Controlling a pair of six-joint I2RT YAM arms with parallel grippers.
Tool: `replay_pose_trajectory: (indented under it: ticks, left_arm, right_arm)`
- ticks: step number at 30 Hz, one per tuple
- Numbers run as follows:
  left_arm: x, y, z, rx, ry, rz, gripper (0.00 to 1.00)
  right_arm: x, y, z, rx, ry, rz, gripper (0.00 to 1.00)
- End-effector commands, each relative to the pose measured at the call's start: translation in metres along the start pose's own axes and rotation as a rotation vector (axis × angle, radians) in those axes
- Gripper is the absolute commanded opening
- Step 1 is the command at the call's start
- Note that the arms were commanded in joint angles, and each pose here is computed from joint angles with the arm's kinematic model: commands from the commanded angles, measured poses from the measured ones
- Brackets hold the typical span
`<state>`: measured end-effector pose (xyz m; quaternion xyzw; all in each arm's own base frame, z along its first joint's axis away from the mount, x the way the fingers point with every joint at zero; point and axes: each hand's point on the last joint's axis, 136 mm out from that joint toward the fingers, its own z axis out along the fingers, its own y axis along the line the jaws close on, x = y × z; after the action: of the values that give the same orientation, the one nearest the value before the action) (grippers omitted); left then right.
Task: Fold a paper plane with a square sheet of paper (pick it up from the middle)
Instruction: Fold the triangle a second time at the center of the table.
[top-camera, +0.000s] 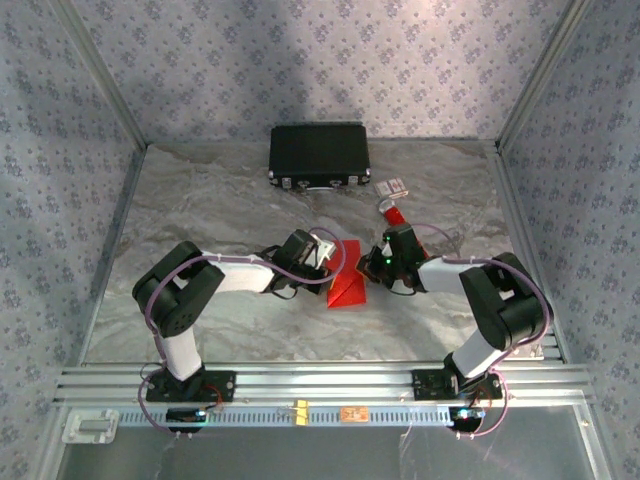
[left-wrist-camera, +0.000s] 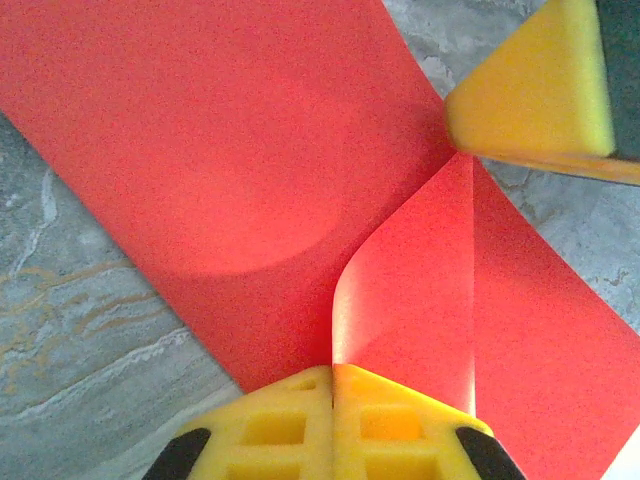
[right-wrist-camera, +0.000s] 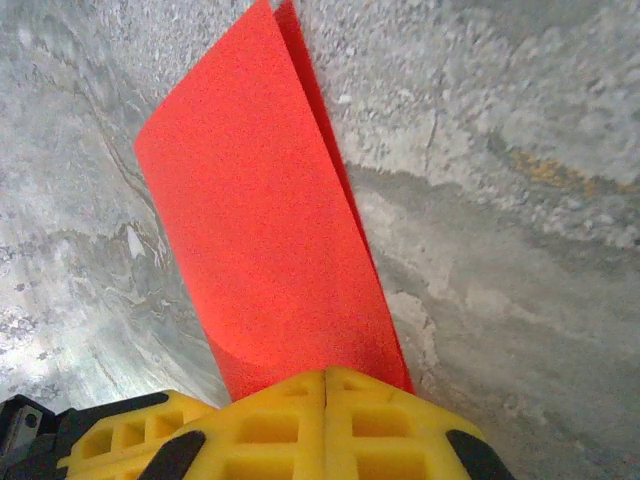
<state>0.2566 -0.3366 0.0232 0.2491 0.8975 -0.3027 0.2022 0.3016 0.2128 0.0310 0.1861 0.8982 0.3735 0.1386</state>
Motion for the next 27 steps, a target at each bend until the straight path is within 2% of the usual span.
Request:
replay_pose_trajectory:
  ticks: [1, 7, 14, 17, 27]
  left_arm:
    - [0.015, 0.008, 0.004, -0.017, 0.065, -0.009, 0.01]
    - [0.015, 0.007, 0.004, -0.014, 0.066, -0.010, 0.01]
    - [0.016, 0.008, 0.004, -0.015, 0.068, -0.012, 0.01]
    - [0.016, 0.008, 0.003, -0.015, 0.067, -0.012, 0.01]
    - [0.016, 0.009, 0.005, -0.018, 0.062, -0.014, 0.01]
  right_arm:
    - [0.007, -0.016, 0.004, 0.028, 0.022, 0.005, 0.03]
    - [0.010, -0.046, 0.006, 0.095, 0.006, 0.056, 0.03]
    - [-0.005, 0.002, -0.012, 0.007, -0.021, -0.023, 0.04]
    - [0.000, 0.022, -0.016, -0.032, -0.005, -0.059, 0.04]
    - [0.043, 0.027, 0.001, -0.035, 0.063, -0.066, 0.04]
